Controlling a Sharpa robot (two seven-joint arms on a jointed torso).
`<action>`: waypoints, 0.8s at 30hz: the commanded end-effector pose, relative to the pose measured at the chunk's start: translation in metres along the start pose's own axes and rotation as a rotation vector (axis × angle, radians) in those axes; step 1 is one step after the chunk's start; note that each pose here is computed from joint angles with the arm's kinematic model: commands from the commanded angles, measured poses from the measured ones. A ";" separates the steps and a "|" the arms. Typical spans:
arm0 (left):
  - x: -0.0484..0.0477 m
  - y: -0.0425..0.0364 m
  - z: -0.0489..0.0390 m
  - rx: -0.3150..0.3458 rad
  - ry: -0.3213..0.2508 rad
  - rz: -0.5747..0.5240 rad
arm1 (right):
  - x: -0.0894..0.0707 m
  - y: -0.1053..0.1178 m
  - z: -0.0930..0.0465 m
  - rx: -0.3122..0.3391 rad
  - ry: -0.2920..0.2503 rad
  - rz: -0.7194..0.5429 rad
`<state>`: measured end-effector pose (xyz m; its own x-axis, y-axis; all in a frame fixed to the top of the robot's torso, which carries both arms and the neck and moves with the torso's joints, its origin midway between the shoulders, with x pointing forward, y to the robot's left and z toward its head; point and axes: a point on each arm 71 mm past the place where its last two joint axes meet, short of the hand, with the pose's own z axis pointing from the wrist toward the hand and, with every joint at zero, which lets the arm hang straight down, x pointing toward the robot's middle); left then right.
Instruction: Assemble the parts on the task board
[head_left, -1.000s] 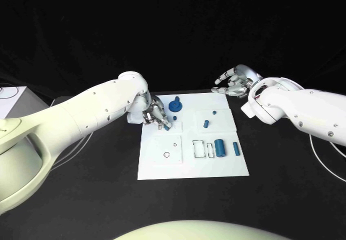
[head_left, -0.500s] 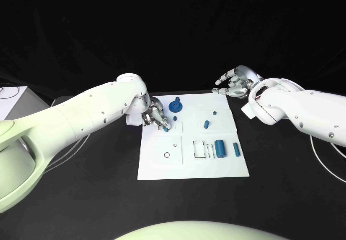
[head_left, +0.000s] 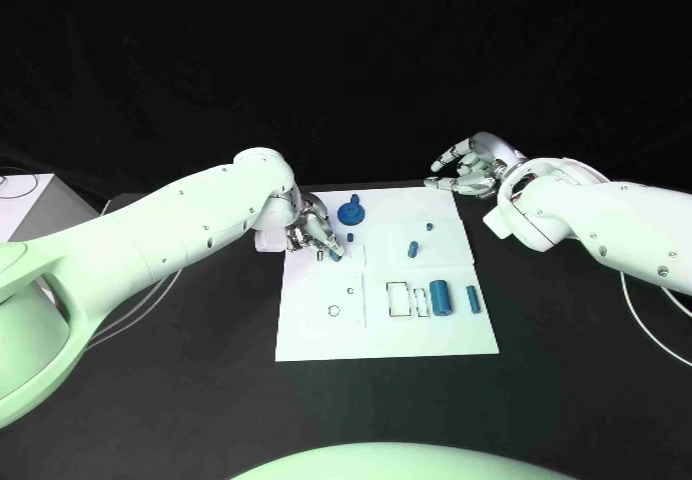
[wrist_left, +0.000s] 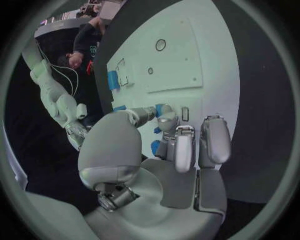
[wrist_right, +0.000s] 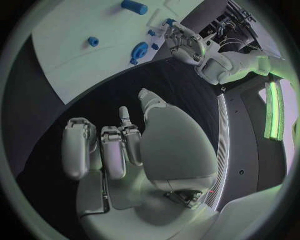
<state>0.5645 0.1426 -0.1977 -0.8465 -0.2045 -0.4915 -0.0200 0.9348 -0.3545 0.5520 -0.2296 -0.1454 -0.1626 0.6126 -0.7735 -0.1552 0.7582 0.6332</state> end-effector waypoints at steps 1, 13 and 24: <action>-0.0021 -0.0011 -0.0003 0.004 -0.029 -0.016 | 0.001 0.001 0.000 -0.011 0.008 -0.004; -0.0032 -0.0021 0.0002 0.001 -0.038 -0.014 | 0.001 0.001 0.000 -0.011 0.008 -0.004; -0.0023 -0.0041 0.0015 0.002 -0.026 -0.012 | 0.001 0.001 0.000 -0.012 0.009 -0.004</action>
<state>0.5677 0.1404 -0.1964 -0.8289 -0.2280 -0.5108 -0.0339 0.9319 -0.3610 0.5518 -0.2294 -0.1454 -0.1631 0.6128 -0.7733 -0.1554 0.7580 0.6335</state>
